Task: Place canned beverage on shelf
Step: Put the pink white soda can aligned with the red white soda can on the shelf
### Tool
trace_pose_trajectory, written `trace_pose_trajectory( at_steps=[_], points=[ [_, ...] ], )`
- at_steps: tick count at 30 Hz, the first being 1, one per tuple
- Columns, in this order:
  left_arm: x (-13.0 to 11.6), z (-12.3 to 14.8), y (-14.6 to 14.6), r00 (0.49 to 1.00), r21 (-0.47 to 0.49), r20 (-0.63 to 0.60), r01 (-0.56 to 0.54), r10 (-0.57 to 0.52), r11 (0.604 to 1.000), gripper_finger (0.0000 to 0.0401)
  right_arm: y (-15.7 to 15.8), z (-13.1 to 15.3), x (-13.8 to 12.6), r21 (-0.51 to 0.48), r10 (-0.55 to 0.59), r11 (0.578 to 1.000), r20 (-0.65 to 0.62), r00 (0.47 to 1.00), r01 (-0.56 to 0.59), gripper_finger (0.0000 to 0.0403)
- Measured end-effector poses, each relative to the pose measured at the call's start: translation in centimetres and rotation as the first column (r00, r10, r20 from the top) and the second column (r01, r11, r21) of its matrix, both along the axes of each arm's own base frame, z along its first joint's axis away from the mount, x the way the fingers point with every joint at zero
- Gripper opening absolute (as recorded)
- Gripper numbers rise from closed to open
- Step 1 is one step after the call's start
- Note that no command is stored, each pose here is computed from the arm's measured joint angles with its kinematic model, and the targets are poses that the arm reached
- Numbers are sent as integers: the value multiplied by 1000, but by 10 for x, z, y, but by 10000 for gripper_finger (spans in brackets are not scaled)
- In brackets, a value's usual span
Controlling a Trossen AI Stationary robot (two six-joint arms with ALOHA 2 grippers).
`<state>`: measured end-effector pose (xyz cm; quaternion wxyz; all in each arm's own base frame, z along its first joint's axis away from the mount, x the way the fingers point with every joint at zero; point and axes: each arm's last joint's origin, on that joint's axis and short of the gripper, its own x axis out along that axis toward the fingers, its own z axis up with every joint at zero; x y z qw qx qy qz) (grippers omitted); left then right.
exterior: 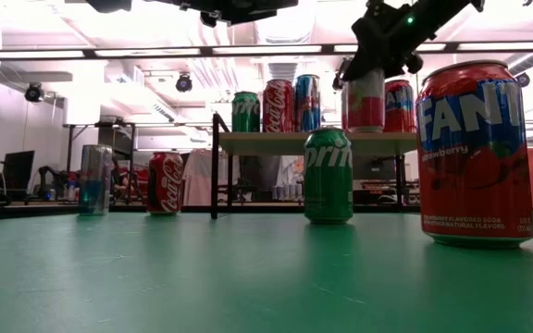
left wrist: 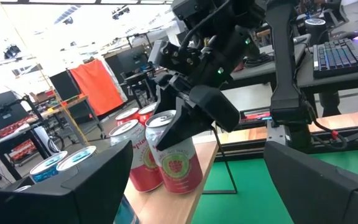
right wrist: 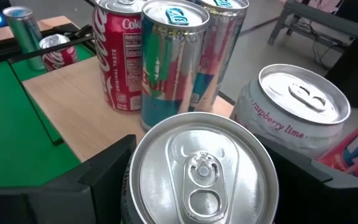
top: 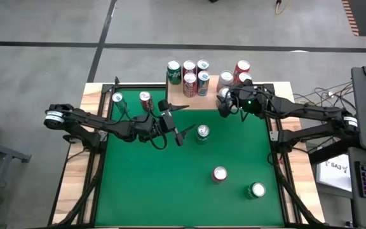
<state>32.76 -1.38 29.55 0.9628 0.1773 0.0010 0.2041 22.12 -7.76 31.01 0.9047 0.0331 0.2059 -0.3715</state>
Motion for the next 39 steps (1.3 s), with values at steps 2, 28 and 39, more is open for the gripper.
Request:
trace_pose_trajectory(
  at_steps=[2,28,39],
  points=[
    [0,0,1,1000,0,0,-2,2,1000,347,-1,-2,2,1,0,1000,-8,1000,0,277],
    [0,0,8,1000,0,-1,-23,23,1000,347,-4,-4,5,-46,-68,997,-34,997,66,334],
    [0,0,8,1000,0,-1,-23,23,1000,347,-5,2,7,-93,-75,993,5,997,75,349]
  ],
)
